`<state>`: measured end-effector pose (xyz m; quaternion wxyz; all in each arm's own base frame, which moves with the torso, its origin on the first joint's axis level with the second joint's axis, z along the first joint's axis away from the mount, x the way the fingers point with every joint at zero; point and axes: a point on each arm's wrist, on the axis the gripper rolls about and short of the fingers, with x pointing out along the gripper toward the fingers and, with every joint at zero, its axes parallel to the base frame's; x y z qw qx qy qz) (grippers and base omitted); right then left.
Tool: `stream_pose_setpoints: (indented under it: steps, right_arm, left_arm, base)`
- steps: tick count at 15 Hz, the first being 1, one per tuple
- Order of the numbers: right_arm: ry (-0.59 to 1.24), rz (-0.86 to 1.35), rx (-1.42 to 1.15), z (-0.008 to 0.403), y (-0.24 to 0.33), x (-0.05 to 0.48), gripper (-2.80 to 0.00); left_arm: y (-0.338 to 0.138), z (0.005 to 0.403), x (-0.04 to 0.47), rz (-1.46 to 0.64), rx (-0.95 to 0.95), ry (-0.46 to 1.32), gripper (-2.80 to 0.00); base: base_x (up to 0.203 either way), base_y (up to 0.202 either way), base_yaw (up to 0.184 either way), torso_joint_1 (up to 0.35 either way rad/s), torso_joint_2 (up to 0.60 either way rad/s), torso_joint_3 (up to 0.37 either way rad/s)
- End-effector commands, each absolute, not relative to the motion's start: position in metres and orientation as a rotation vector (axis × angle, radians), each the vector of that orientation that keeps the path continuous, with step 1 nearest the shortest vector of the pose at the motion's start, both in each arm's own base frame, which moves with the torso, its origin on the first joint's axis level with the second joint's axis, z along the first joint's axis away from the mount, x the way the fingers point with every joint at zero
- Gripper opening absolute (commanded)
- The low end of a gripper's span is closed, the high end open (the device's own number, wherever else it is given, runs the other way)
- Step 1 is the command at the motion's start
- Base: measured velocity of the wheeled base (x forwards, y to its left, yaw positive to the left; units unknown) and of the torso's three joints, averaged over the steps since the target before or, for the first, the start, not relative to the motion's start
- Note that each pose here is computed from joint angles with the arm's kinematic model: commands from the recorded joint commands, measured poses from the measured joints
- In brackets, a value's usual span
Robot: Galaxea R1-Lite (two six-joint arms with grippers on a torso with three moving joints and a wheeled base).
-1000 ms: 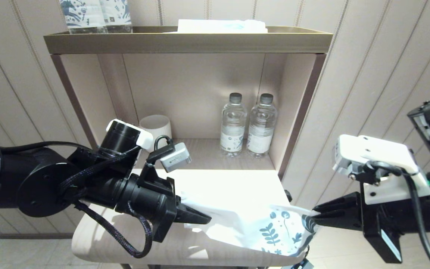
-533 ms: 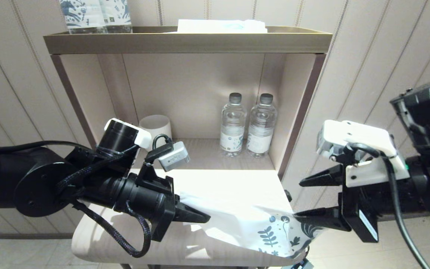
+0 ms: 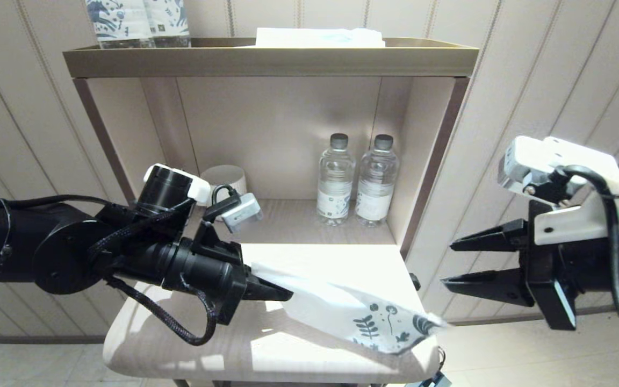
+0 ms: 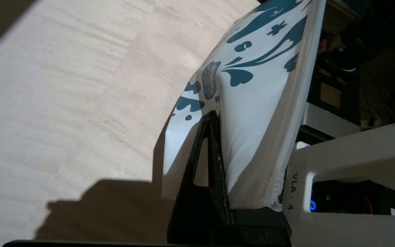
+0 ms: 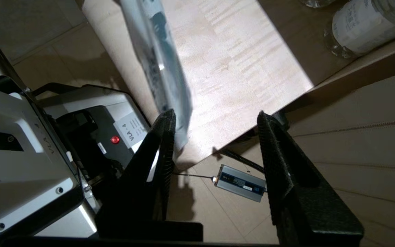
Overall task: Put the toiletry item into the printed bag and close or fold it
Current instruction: Close the strorage bag and place it on the desk
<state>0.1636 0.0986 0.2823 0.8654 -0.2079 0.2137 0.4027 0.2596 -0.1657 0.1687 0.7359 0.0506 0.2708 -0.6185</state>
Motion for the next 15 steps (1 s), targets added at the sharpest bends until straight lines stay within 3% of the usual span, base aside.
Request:
stream_pose_setpoints:
  steps: [1,10,11,15]
  right_arm:
    - [0.432,0.844,-0.435,0.281,0.091,0.149,-2.8]
    - [0.459,0.859,-0.432,0.266,0.081,0.131,-2.8]
    - [0.462,0.864,-0.431,0.266,0.081,0.131,-2.8]
    - [0.465,0.863,-0.43,0.263,0.078,0.127,-2.8]
  left_arm:
    - [-0.163,0.167,0.269,-1.321,0.114,0.596,-2.8]
    - [-0.146,0.177,0.311,-1.089,0.052,0.604,-2.8]
    - [-0.145,0.176,0.312,-1.086,0.051,0.606,0.0]
    - [-0.14,0.178,0.317,-1.068,0.048,0.592,0.0]
  base:
    - [0.0,0.0,0.0,0.0,0.0,0.0]
    - [0.0,0.0,0.0,0.0,0.0,0.0]
    - [0.0,0.0,0.0,0.0,0.0,0.0]
    - [0.0,0.0,0.0,0.0,0.0,0.0]
